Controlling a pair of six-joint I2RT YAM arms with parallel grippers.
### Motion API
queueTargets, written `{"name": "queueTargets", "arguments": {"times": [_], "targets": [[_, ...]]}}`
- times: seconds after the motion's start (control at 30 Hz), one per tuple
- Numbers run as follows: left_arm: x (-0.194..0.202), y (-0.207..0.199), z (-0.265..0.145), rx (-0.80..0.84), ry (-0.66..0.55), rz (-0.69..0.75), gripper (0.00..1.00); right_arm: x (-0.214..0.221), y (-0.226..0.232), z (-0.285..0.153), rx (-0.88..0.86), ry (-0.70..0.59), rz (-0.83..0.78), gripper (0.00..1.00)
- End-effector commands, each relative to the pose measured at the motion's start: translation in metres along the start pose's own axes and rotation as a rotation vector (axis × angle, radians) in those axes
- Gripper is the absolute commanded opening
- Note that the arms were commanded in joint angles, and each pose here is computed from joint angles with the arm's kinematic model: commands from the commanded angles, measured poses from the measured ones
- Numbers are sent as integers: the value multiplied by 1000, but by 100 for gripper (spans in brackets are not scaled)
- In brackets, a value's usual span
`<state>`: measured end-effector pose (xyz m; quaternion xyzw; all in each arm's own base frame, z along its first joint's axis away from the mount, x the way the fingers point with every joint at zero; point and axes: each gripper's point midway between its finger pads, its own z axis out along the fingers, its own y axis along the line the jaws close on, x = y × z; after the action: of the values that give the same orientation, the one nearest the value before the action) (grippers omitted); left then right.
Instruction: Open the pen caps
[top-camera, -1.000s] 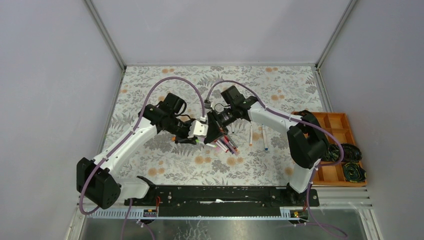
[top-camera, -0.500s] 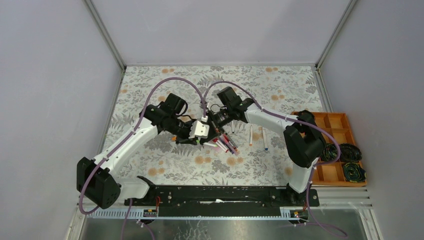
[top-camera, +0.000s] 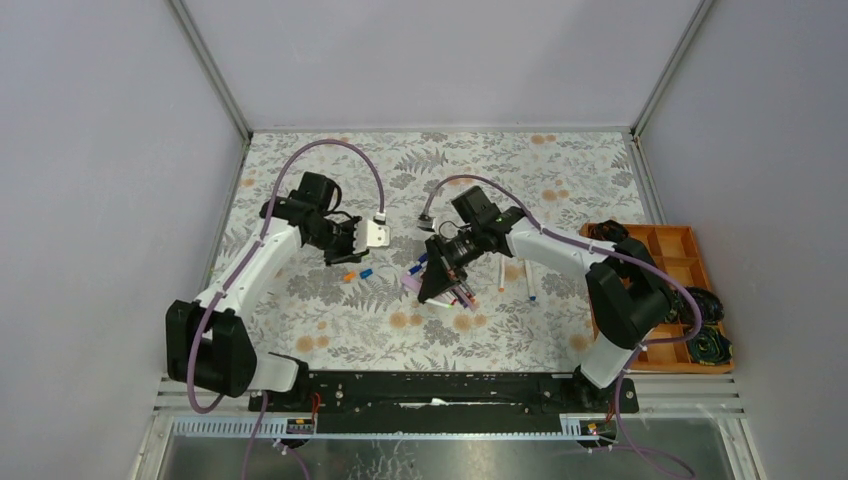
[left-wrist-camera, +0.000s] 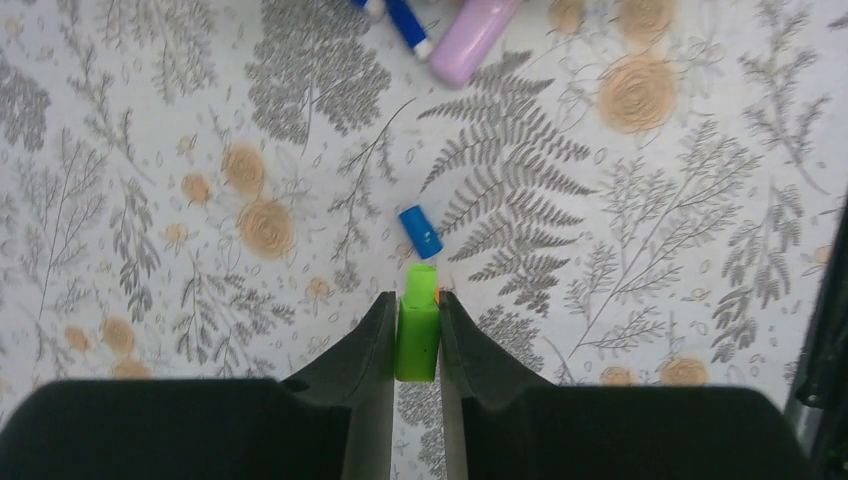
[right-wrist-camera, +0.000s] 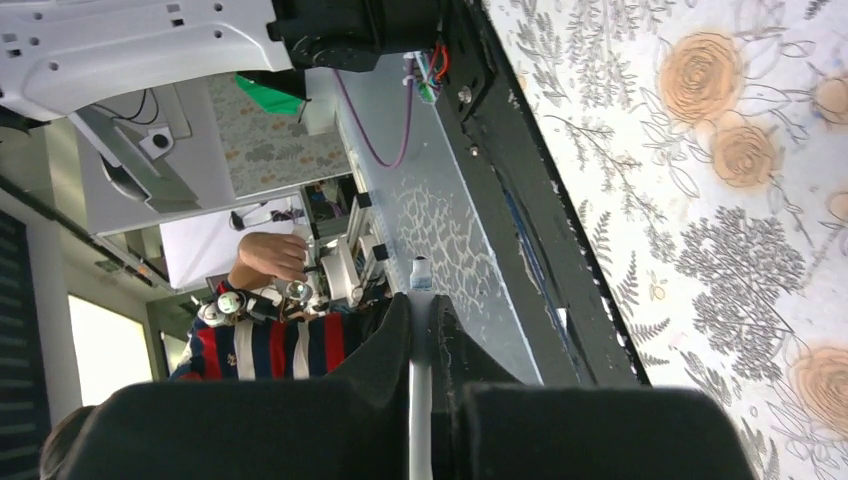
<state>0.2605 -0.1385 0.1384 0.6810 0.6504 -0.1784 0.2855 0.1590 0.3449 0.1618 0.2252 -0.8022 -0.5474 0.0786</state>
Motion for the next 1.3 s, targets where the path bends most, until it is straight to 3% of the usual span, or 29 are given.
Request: {"name": "queueTargets", "arguments": {"times": [0.0, 0.1, 0.2, 0.37, 0.5, 0.73, 0.87, 1.03, 1.13, 1.2, 1.27], "targets": [[16, 29, -4, -90, 39, 57, 0, 2, -4, -18, 60, -43, -5, 0], [28, 39, 10, -142, 39, -3, 0, -16, -40, -41, 269, -169, 50, 0], [45, 49, 28, -177, 50, -90, 0, -33, -97, -90, 621, -359, 152, 0], [77, 60, 49, -175, 74, -248, 1, -26, -148, -164, 1040, -587, 226, 0], [93, 66, 57, -171, 72, -334, 11, -17, -177, -202, 1258, -681, 257, 0], [104, 57, 72, -128, 74, -397, 35, -20, -215, -211, 1387, -700, 296, 0], [109, 53, 78, -110, 85, -423, 43, -28, -226, -209, 1403, -691, 291, 0], [94, 51, 70, -79, 48, -433, 54, -29, -234, -207, 1415, -690, 291, 17], [71, 56, 55, -69, -9, -439, 72, -28, -236, -204, 1404, -674, 288, 27], [54, 59, 40, -63, -49, -443, 92, -28, -235, -203, 1397, -669, 284, 33], [36, 67, 21, -80, -84, -457, 98, -30, -229, -203, 1383, -680, 277, 37]]}}
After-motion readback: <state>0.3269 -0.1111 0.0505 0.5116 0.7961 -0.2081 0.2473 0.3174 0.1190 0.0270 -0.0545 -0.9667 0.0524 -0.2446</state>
